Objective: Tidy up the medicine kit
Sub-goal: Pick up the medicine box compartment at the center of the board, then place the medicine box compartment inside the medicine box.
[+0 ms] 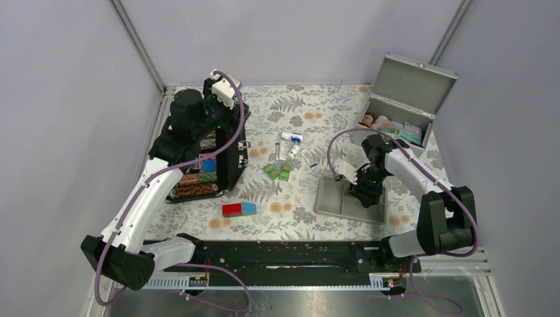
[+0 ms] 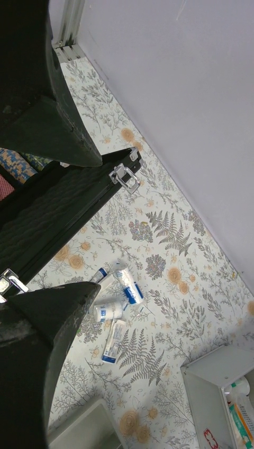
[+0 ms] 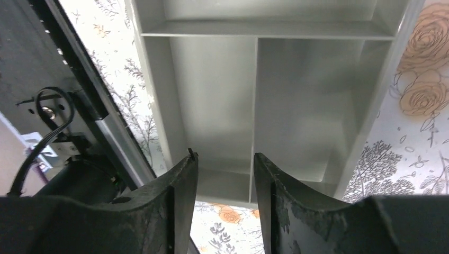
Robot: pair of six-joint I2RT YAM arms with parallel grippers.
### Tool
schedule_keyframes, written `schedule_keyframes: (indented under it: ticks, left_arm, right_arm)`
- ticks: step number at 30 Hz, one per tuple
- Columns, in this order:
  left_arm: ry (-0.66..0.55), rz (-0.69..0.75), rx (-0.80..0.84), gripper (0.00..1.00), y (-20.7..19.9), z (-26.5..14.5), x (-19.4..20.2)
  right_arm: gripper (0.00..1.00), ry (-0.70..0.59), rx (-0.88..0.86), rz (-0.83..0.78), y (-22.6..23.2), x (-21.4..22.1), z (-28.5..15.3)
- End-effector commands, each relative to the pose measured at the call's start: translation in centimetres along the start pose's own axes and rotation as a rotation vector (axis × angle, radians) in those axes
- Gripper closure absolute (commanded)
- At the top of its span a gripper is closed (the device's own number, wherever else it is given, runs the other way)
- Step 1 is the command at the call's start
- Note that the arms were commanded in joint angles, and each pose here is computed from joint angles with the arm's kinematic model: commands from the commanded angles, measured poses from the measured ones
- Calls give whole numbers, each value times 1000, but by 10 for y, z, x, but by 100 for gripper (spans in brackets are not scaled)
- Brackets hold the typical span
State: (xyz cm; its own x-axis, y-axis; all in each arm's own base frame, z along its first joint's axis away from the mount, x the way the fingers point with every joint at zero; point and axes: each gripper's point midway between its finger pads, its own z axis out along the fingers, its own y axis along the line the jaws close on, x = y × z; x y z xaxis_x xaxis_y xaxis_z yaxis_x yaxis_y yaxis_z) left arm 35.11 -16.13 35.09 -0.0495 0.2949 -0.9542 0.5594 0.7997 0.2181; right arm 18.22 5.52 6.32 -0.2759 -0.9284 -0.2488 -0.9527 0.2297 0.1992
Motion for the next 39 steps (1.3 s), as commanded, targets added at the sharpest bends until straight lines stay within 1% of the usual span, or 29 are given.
schedule_keyframes:
  ticks: [1, 7, 10, 12, 13, 15, 16, 19, 23, 27, 29, 30, 34, 35, 39]
  left_arm:
    - [-57, -10, -28, 21, 6, -4, -18]
    - [-63, -8, -42, 21, 9, -5, -21]
    - [-61, -3, -43, 21, 9, -7, -21]
    - [-56, 0, -43, 21, 9, -8, -20]
    - [-56, 0, -44, 21, 9, -9, -20]
    - [-55, -1, -43, 21, 9, -9, -19]
    - [-54, -4, -41, 21, 8, -8, -19]
    - [-57, -13, -30, 21, 7, -6, -20]
    - [-71, -58, -4, 21, 3, 2, -26]
    - [-84, -94, 22, 21, 0, 10, -32]
    - [-89, -108, 23, 22, 0, 12, -35]
    - [-91, -114, 23, 22, 0, 13, -35]
    - [-99, -120, 21, 22, 0, 11, -37]
    - [-99, -119, 19, 22, 0, 11, -37]
    - [-90, -117, 14, 22, 0, 9, -33]
  right_arm:
    - [51, 40, 91, -68, -20, -4, 6]
    - [60, 112, 109, -94, -31, 7, 27]
    - [64, 114, 100, -100, -32, 7, 34]
    - [72, 109, 101, -101, -32, 5, 37]
    - [80, 100, 104, -103, -32, 3, 37]
    - [98, 79, 109, -109, -30, -3, 33]
    - [100, 66, 111, -113, -29, -7, 28]
    - [100, 28, 115, -115, -20, -20, -2]
    - [100, -10, 190, -194, -13, -35, -54]
    - [100, -40, 302, -231, -28, -45, -104]
    - [100, -63, 357, -197, -47, -49, -133]
    - [100, -62, 357, -162, -54, -45, -139]
    - [100, -86, 471, -55, -114, -37, -189]
    - [100, -90, 503, -17, -129, -28, -201]
    - [100, -37, 554, 13, -183, -3, -225]
